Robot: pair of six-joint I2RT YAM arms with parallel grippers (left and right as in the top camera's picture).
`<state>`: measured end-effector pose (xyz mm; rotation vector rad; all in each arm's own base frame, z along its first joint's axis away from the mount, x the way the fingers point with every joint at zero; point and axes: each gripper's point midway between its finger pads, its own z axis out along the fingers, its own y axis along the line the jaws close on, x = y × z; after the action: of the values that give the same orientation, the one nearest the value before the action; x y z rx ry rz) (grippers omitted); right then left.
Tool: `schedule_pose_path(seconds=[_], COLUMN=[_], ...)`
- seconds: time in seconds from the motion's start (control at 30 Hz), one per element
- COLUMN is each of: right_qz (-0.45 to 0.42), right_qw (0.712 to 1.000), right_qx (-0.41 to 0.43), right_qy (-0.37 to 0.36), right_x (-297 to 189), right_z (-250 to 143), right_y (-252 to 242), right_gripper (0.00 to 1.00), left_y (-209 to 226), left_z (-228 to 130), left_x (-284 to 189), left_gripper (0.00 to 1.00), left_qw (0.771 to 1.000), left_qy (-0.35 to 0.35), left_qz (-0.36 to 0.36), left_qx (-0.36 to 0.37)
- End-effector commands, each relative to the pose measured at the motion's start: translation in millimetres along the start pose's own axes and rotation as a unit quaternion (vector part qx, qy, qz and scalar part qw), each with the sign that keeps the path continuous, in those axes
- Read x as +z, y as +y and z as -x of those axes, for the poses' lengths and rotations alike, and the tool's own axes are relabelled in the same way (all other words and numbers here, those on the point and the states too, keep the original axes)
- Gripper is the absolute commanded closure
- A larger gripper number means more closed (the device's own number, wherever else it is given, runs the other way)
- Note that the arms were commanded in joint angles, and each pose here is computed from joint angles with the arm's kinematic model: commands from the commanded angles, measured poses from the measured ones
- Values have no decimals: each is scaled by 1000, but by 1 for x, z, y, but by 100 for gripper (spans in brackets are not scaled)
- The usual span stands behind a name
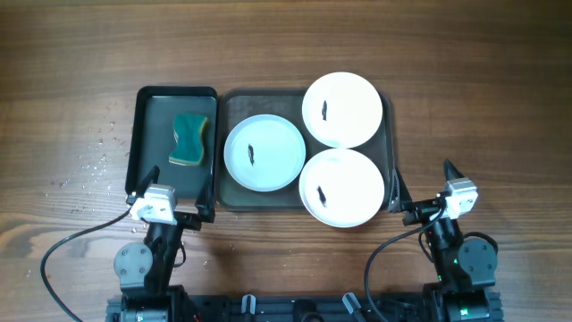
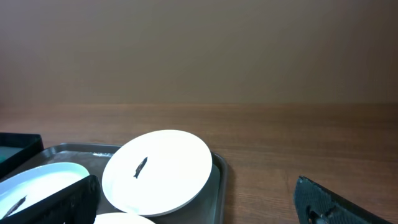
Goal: Clean dirty plates on tray and stack at the side
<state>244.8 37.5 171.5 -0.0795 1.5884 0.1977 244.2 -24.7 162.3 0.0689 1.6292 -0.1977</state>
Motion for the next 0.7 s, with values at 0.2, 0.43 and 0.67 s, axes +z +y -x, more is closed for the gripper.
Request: schedule_pose_path(seconds=[0.2, 0.43, 0.67], right_qz=[2, 6, -7], right_qw=[1000, 982, 975], right_qx=[15, 189, 220], right_qy=[2, 3, -3], right_x=[1, 1, 0], right_z=[-1, -1, 0], right_y=[1, 2, -2], right_gripper=[0, 0, 0], left_y=[3, 2, 3], left_z=[-1, 0, -1], left_x=[0, 0, 0], left_gripper=[0, 0, 0], left_qw=[1000, 1000, 1000], left_qy=[1, -2, -1], left_qz=[8, 6, 7], left_qx=[0, -1, -1])
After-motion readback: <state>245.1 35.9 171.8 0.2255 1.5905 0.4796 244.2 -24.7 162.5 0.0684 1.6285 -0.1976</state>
